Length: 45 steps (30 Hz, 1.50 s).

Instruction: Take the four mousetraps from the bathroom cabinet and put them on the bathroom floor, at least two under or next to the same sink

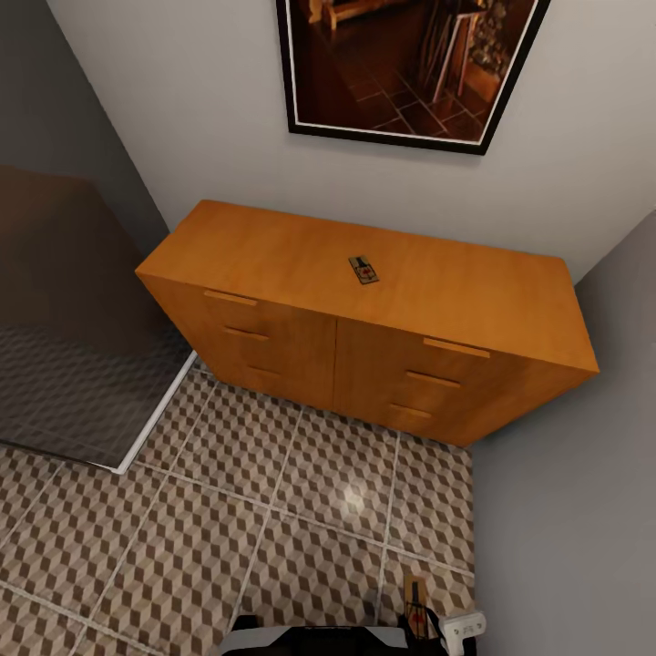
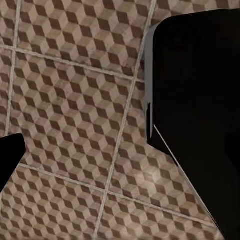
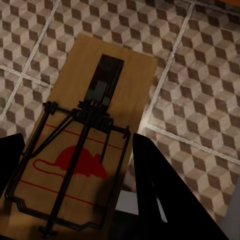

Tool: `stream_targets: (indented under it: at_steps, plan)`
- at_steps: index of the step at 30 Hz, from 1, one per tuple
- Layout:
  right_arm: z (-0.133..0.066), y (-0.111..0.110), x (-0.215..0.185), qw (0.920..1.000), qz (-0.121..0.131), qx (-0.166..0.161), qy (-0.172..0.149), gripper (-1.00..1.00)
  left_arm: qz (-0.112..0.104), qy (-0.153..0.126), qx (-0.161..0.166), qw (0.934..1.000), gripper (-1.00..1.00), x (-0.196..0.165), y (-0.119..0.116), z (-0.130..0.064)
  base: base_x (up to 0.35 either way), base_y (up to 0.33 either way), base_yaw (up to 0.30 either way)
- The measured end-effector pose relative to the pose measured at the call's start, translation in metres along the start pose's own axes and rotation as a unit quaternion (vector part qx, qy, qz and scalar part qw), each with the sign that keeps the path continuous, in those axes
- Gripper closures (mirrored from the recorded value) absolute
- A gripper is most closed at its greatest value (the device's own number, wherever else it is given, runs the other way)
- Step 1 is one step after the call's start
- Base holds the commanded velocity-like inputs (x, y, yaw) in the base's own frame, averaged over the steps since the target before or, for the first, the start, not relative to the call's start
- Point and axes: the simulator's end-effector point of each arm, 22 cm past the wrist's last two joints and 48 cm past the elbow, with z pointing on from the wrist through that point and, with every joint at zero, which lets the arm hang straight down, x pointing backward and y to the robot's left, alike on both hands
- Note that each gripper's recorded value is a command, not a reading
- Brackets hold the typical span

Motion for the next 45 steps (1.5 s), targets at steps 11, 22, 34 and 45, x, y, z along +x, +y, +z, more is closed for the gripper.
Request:
stream_targets:
  at_steps: [11,22,34,45]
  plan:
    - [0.0,-0.003,0.008,0.9998,0.0,0.001,0.018,1.0,-0.015,0.033,-0.021,0.9991,-1.0,0.027,0.009,-0.016,0.0,0.0,0.0]
    - [-0.001,-0.004,0.008,0.9998,0.0,0.002,0.019,1.0,-0.035,0.056,-0.04,0.997,-1.0,0.042,0.016,-0.024,0.0,0.0,0.0]
    - [-0.003,-0.026,0.01,0.9997,-0.01,0.011,0.02,1.0,-0.047,0.058,-0.045,0.9962,-1.0,0.031,0.015,-0.011,0.0,0.0,0.0]
    - [-0.038,-0.072,0.044,0.9973,-0.044,-0.024,0.053,1.0,-0.045,0.168,-0.03,0.9843,-1.0,0.064,-0.002,-0.009,0.0,0.0,0.0]
